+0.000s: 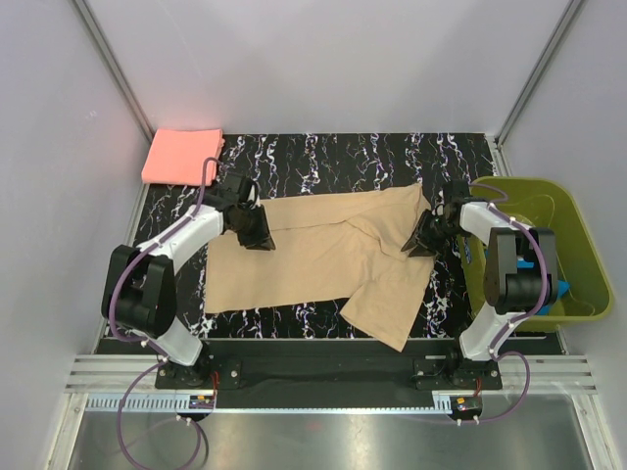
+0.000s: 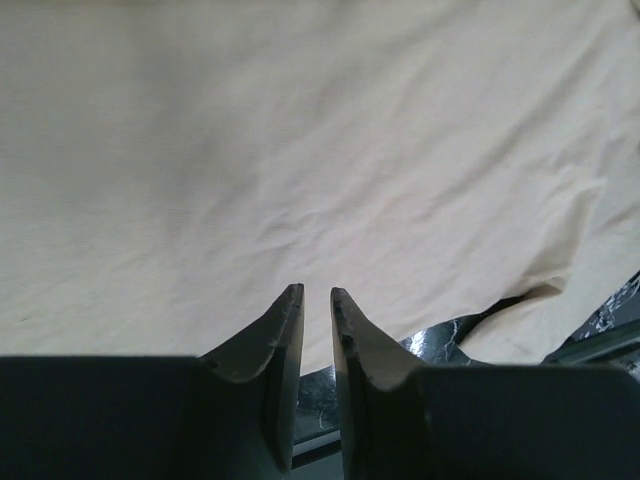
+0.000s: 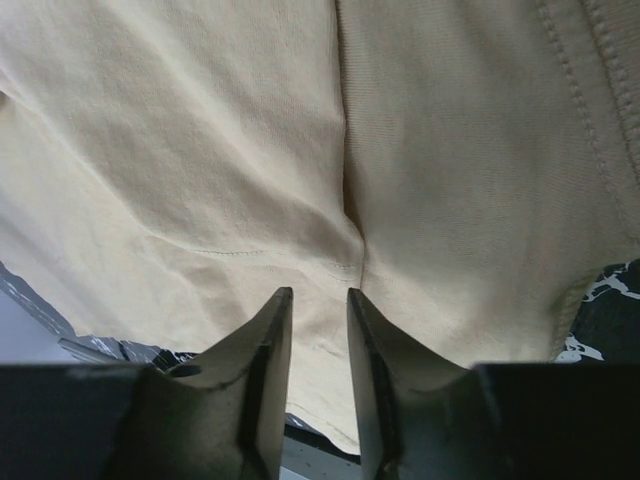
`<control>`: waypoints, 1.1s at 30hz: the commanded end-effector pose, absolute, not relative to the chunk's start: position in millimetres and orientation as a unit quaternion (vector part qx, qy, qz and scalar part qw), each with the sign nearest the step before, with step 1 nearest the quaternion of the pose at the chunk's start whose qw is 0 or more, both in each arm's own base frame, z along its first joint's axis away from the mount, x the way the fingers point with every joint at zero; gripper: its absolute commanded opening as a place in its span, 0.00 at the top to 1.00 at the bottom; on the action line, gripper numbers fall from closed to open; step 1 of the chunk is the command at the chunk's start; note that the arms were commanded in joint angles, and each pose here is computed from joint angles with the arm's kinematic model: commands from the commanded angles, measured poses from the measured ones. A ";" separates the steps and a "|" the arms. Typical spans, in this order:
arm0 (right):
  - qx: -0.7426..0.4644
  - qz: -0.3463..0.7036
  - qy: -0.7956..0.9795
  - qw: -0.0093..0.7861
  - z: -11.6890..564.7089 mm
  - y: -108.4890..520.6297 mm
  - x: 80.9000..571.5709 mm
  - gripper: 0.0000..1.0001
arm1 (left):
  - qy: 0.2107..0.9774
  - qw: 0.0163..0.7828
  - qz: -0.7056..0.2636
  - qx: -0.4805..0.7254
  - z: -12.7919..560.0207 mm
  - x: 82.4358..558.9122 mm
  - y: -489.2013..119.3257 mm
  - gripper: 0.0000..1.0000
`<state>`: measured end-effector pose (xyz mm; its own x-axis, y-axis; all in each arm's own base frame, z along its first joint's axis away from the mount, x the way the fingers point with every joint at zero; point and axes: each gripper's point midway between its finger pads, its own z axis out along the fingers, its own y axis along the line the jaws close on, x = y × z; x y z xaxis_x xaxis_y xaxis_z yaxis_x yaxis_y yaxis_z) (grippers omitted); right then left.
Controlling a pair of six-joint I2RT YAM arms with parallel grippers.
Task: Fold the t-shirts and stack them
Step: Fold the tshirt
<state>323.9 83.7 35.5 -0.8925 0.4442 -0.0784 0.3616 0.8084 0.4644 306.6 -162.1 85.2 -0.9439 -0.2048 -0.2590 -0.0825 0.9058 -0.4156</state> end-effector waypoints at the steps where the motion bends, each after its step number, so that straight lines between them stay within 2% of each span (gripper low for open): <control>1: 0.232 0.234 0.940 0.094 37.9 87.9 330.1 0.67 | 0.948 0.197 -0.243 -0.065 118.9 322.1 -178.2 0.77; 6: 0.254 0.236 0.935 0.076 29.2 90.0 322.3 0.69 | 0.942 0.205 -0.262 -0.052 131.9 326.0 -192.3 0.77; 8: 0.258 0.238 0.933 0.077 26.3 90.7 320.5 0.69 | 0.937 0.204 -0.281 -0.036 136.2 325.5 -206.3 0.70; 11: 0.258 0.234 0.935 0.072 22.5 89.7 316.4 0.68 | 0.932 0.202 -0.302 -0.015 140.7 323.5 -226.6 0.66; 21: 0.260 0.218 0.938 0.071 22.1 84.9 306.9 0.64 | 0.930 0.195 -0.313 0.010 138.8 315.5 -244.9 0.65; 26: 0.263 0.215 0.939 0.058 15.7 85.7 299.2 0.64 | 0.925 0.194 -0.325 0.021 139.2 318.2 -256.3 0.60; 31: 0.258 0.220 0.937 0.084 30.1 85.0 313.9 0.74 | 0.921 0.188 -0.340 0.035 140.7 322.8 -279.6 0.59; 33: 0.263 0.227 0.933 0.091 43.6 86.4 318.6 0.83 | 0.919 0.190 -0.342 0.039 143.5 324.3 -286.0 0.59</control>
